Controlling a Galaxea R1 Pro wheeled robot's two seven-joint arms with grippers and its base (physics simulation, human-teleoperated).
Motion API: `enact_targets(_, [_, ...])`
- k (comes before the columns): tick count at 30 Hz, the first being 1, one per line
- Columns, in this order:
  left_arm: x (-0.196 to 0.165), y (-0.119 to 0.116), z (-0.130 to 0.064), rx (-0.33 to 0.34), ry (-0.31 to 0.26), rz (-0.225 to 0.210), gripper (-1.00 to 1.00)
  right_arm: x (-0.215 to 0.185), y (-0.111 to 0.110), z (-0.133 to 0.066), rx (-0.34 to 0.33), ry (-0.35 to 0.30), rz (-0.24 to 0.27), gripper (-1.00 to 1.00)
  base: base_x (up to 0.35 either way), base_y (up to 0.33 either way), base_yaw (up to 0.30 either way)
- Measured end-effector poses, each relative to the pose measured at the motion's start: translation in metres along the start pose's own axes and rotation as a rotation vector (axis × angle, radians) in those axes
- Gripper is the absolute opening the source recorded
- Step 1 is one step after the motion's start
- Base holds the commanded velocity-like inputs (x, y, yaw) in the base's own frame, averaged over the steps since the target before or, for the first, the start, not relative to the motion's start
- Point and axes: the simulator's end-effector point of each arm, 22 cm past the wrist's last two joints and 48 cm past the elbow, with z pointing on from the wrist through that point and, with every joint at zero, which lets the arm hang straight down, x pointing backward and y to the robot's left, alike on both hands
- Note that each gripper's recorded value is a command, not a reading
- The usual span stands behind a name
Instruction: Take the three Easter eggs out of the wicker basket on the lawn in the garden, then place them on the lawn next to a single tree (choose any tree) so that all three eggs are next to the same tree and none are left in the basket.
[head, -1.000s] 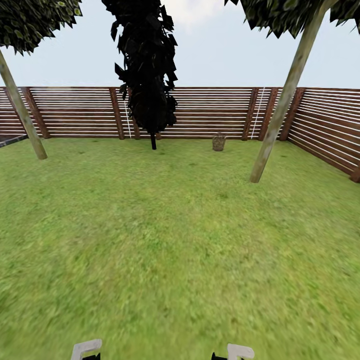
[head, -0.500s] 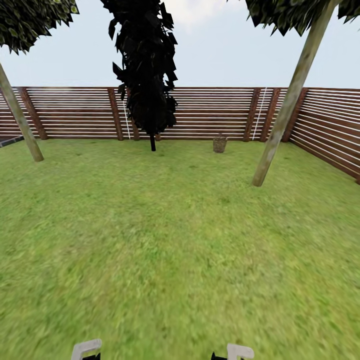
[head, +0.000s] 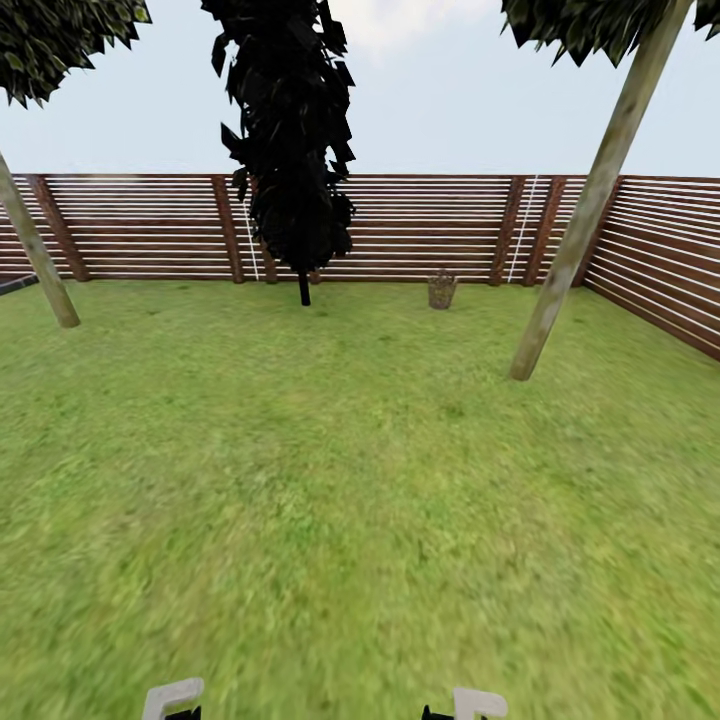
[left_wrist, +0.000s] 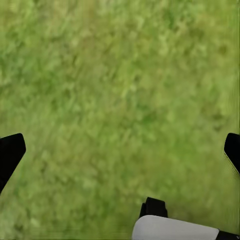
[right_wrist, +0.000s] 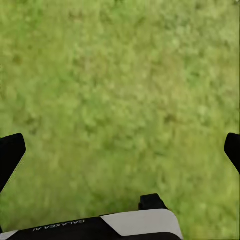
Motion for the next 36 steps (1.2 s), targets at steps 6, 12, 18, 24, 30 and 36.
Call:
enact_targets(6, [-0.0002, 0.0000, 0.0000, 0.000, 0.000, 0.000, 1.00, 0.0000, -0.0006, 0.0001, 0.001, 0.000, 0.001, 1.00, 0.326, 0.000, 0.000])
enact_targets(12, [-0.0002, 0.0001, 0.0000, 0.000, 0.000, 0.000, 1.00, 0.0000, -0.0004, 0.0001, 0.001, 0.000, 0.001, 1.00, 0.326, 0.000, 0.000])
enact_targets(18, [-0.0002, -0.0001, 0.0000, 0.000, 0.000, 0.000, 1.00, 0.0000, 0.0005, -0.0001, 0.000, 0.000, 0.000, 1.00, 0.326, 0.000, 0.000])
enact_targets(24, [-0.0002, -0.0001, 0.0000, 0.000, 0.000, -0.001, 1.00, 0.0001, 0.0008, -0.0002, -0.001, 0.000, 0.000, 1.00, 0.326, 0.000, 0.000])
enact_targets(30, [-0.0002, -0.0001, 0.0000, 0.001, 0.000, -0.001, 1.00, 0.0000, 0.0008, -0.0002, -0.001, 0.000, 0.000, 1.00, 0.326, 0.000, 0.000])
enact_targets(36, [0.0002, -0.0001, 0.0000, 0.001, 0.000, 0.000, 1.00, 0.0000, 0.0008, -0.0002, -0.001, 0.000, 0.000, 1.00, 0.326, 0.000, 0.000])
